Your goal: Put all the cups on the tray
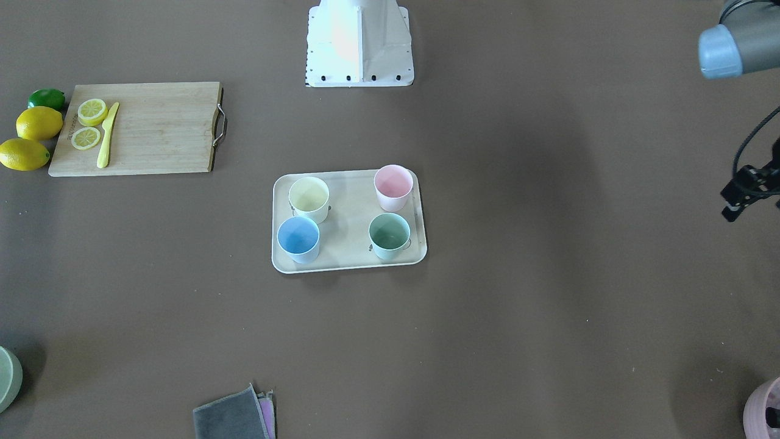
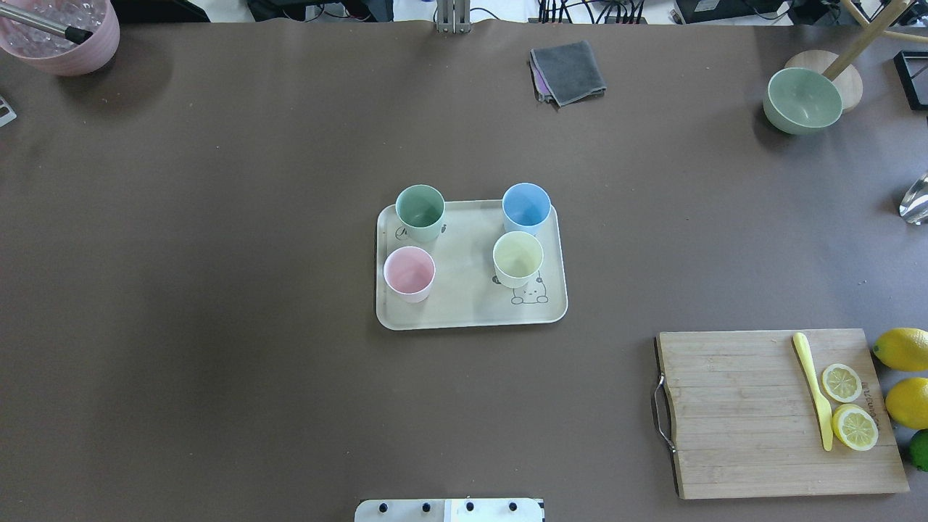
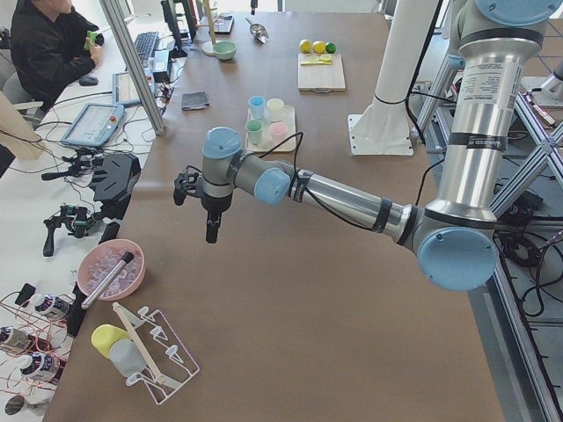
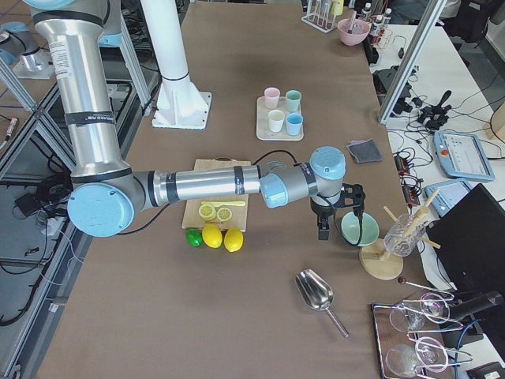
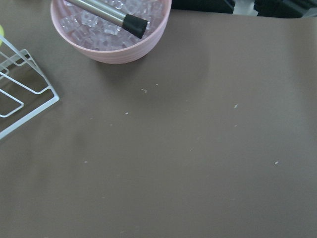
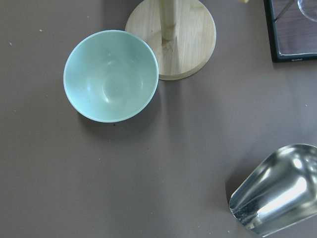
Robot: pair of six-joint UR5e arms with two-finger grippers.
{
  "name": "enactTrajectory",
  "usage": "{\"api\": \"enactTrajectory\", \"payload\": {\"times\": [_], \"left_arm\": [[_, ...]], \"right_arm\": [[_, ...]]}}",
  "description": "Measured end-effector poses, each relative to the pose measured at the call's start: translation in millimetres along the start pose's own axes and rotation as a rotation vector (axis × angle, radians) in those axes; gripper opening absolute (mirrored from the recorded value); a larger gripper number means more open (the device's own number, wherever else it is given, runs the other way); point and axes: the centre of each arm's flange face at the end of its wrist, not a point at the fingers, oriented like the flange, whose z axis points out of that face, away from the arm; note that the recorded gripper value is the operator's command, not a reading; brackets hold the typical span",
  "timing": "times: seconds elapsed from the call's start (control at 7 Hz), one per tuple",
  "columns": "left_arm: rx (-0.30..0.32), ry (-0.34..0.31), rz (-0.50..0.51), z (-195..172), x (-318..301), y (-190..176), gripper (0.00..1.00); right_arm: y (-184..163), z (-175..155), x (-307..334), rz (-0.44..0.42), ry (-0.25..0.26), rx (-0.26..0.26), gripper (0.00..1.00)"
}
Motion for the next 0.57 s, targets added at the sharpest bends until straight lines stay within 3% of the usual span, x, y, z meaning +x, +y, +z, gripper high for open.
{"api": "enactTrajectory", "payload": {"times": [0.29, 0.57], "left_arm": [[-0.057, 0.040, -0.031, -13, -60, 11, 0.98], [-0.098, 0.053, -0.071, -2, -87, 37, 0.98]], "right_arm": [[23, -21, 0, 0.030, 0.021, -0.063, 1.00], [41, -17, 6, 0.042, 0.036, -0.095, 1.00]]}}
